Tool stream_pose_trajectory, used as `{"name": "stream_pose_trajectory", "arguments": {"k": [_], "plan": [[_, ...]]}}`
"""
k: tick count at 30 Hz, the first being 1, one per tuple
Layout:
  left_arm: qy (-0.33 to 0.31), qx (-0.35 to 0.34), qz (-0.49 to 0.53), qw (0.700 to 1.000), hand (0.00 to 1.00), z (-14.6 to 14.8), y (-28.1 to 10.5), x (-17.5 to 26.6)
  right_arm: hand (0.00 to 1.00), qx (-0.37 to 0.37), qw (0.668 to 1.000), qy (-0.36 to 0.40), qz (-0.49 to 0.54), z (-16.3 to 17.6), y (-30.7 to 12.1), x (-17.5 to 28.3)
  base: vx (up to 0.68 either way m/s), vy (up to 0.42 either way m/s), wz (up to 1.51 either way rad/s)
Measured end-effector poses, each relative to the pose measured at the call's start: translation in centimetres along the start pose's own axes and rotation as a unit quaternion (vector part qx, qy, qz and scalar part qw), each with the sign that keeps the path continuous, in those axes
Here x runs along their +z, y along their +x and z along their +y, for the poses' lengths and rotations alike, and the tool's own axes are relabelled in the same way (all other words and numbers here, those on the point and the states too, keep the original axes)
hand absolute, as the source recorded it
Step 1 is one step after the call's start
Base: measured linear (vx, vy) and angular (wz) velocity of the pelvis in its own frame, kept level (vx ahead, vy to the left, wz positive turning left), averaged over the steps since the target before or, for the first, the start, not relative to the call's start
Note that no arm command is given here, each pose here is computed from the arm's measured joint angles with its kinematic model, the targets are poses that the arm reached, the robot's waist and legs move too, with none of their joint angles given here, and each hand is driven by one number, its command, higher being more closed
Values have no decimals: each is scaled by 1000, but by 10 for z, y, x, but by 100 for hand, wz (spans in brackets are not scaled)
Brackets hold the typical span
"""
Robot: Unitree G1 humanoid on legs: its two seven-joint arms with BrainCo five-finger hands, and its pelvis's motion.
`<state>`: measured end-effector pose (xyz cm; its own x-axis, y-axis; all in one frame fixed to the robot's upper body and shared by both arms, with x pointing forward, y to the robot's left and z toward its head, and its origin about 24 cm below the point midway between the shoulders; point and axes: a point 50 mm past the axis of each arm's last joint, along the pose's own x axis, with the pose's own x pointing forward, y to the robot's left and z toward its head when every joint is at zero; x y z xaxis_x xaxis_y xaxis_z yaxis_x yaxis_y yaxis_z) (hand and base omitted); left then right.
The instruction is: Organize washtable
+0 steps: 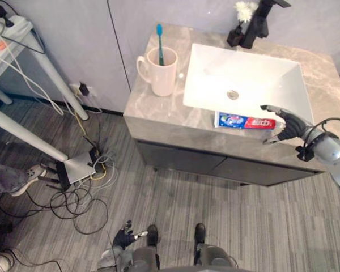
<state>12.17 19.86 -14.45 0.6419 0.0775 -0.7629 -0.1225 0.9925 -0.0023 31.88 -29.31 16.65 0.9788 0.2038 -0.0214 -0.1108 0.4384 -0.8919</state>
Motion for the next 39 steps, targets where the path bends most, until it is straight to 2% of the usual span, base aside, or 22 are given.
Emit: {"name": "stream_pose_trajectory", "arguments": {"k": [6, 24, 39], "plan": [[0, -1, -4, 1000, 0, -1, 0, 2, 0, -10, 1000, 0, 0, -2, 0, 0, -5, -8, -2], [3, 0, -23, 1000, 0, 1, 1, 11, 0, -71, 997, -24, -36, -44, 12, 25, 0, 0, 0], [-3, 1, -37, 999, 0, 3, 3, 19, 0, -66, 997, -26, -36, -41, 13, 25, 0, 0, 0]]}}
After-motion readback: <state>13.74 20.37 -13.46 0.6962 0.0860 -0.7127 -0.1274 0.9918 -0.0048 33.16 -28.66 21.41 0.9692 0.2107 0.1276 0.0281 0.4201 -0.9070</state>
